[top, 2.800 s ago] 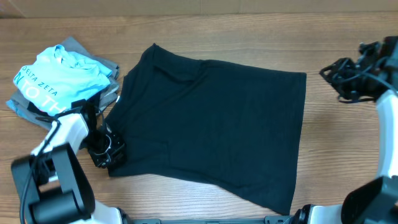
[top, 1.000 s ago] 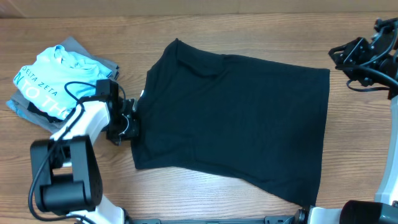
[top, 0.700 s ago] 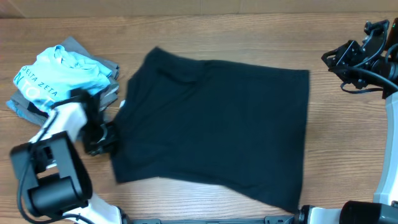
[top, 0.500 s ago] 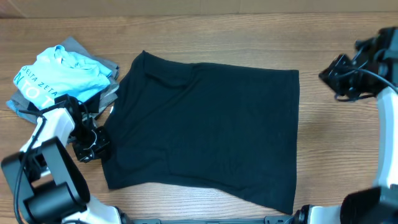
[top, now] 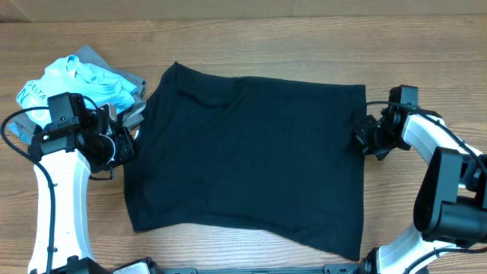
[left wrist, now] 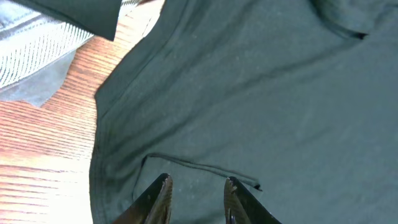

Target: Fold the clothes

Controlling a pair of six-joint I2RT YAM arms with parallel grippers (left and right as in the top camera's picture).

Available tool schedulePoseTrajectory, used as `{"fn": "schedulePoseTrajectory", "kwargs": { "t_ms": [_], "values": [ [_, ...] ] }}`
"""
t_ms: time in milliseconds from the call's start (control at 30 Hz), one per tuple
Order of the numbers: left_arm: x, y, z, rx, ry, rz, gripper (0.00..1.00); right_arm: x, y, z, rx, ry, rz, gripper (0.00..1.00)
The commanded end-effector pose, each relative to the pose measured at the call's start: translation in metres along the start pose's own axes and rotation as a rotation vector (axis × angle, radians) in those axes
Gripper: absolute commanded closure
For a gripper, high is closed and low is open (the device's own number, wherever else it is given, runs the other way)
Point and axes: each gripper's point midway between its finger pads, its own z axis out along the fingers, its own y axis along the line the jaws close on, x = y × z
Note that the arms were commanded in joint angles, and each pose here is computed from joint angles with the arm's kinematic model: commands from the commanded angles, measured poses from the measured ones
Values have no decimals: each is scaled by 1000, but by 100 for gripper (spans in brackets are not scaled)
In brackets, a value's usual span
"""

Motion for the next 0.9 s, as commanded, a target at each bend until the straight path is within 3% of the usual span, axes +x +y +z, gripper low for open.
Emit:
{"fn": "schedulePoseTrajectory", "kwargs": {
  "t_ms": [0,200,367,467,667,767,867],
  "values": [
    [-2,-12,-7,34,-13,43,68,-9,-34,39,126,-22,80,96],
    [0,-12,-7,34,-7,42,68,-41,-40,73,121,-105,130,96],
    [-1,-12,-7,34,-12,50,67,-91,-27,48,61,-199,163,96],
    [-3,-12,-7,35,-21,52,67,-113,1,22,-71,-171,46,96],
    [-6,-16,-21,30,-18,108,67,-116,63,-75,-359,-132,-140,84],
    [-15,-25,-49,31,-37,134,61,-105,82,-140,-418,-217,-206,79],
    [-10,-29,-66,28,-12,127,53,-77,93,-204,-451,-295,-249,65]
  ]
}}
